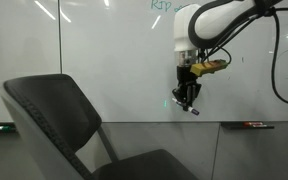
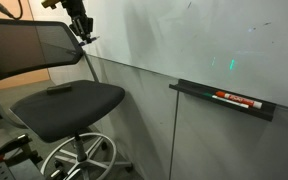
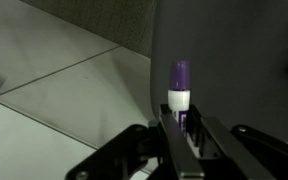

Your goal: Use the marker on the chair to draw a smiley face on the whiteboard

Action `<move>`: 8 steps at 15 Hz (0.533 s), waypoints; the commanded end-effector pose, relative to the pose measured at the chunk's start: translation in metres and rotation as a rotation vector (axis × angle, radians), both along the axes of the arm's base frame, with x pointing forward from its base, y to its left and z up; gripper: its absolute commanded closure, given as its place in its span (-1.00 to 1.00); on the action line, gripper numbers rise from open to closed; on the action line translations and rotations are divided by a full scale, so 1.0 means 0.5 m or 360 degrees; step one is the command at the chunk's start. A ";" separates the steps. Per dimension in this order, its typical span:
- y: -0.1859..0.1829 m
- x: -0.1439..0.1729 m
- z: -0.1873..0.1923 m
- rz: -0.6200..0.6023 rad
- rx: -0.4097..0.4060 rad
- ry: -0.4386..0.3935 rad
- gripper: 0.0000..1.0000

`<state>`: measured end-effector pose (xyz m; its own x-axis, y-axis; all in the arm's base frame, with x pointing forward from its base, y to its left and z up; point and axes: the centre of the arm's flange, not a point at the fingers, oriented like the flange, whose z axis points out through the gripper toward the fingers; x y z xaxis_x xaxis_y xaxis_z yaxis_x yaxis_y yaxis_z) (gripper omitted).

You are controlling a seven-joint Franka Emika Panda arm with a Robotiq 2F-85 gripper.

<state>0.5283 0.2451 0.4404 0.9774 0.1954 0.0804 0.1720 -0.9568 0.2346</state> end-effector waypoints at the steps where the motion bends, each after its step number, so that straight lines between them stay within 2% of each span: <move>1: 0.000 0.047 0.049 -0.0111 0.0001 -0.0064 0.87; 8: -0.056 0.106 0.139 -0.0241 0.0000 -0.0200 0.87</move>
<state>0.5628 0.2243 0.4874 0.9808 0.0881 0.1741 0.0465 -0.9721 0.2299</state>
